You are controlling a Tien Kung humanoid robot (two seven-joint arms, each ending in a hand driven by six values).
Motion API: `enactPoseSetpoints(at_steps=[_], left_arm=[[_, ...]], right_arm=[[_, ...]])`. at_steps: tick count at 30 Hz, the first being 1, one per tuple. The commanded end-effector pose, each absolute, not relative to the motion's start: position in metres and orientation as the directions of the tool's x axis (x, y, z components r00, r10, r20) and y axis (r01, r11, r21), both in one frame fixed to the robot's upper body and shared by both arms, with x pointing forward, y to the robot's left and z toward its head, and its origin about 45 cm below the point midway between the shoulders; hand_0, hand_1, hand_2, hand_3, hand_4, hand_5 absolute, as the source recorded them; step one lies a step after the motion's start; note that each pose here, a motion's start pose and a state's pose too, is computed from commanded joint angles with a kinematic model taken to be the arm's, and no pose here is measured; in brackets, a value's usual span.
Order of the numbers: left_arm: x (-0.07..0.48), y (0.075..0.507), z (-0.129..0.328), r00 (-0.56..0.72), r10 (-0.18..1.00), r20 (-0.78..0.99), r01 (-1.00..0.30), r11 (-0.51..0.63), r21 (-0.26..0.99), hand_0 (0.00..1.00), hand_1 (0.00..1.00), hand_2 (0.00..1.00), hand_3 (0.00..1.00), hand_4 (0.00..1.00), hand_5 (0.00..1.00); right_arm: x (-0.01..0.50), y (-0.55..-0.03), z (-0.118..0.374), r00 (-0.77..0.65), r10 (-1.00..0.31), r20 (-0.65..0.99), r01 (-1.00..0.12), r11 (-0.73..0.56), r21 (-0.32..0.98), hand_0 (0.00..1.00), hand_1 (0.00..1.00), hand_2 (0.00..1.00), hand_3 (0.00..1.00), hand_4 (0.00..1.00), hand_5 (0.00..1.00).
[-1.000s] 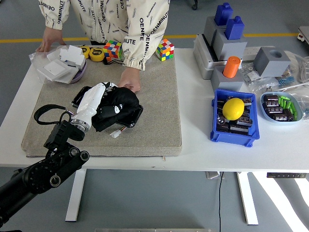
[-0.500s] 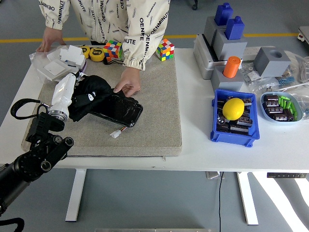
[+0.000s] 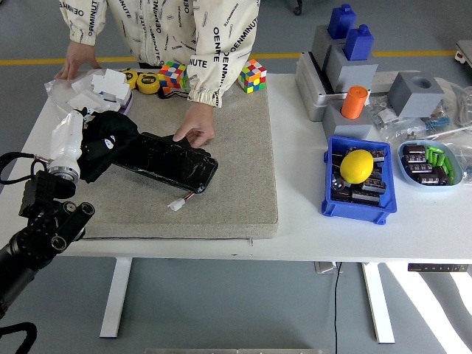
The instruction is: Pick the rag up,wipe the panel,place it on the desk
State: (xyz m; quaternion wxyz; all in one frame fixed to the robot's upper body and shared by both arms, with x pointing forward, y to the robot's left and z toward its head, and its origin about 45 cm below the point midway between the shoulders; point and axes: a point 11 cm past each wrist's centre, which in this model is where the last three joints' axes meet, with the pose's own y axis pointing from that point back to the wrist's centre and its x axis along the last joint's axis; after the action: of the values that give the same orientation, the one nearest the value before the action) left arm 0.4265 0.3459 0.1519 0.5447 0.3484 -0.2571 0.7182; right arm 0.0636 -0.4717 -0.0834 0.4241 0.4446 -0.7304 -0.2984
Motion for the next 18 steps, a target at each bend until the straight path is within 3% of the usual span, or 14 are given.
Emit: enactPoseSetpoints(at_steps=[18], left_arm=[[0.418,0.295,0.148,-0.053,0.64,0.766,-0.993,-0.116,0.028,0.274,0.322,0.327,0.57,0.654,0.002]], right_arm=[[0.062,-0.47,-0.084,-0.249,-0.903,0.351,-0.395,0.425,0.815,0.522,0.559,0.49,0.522,0.886,0.36]])
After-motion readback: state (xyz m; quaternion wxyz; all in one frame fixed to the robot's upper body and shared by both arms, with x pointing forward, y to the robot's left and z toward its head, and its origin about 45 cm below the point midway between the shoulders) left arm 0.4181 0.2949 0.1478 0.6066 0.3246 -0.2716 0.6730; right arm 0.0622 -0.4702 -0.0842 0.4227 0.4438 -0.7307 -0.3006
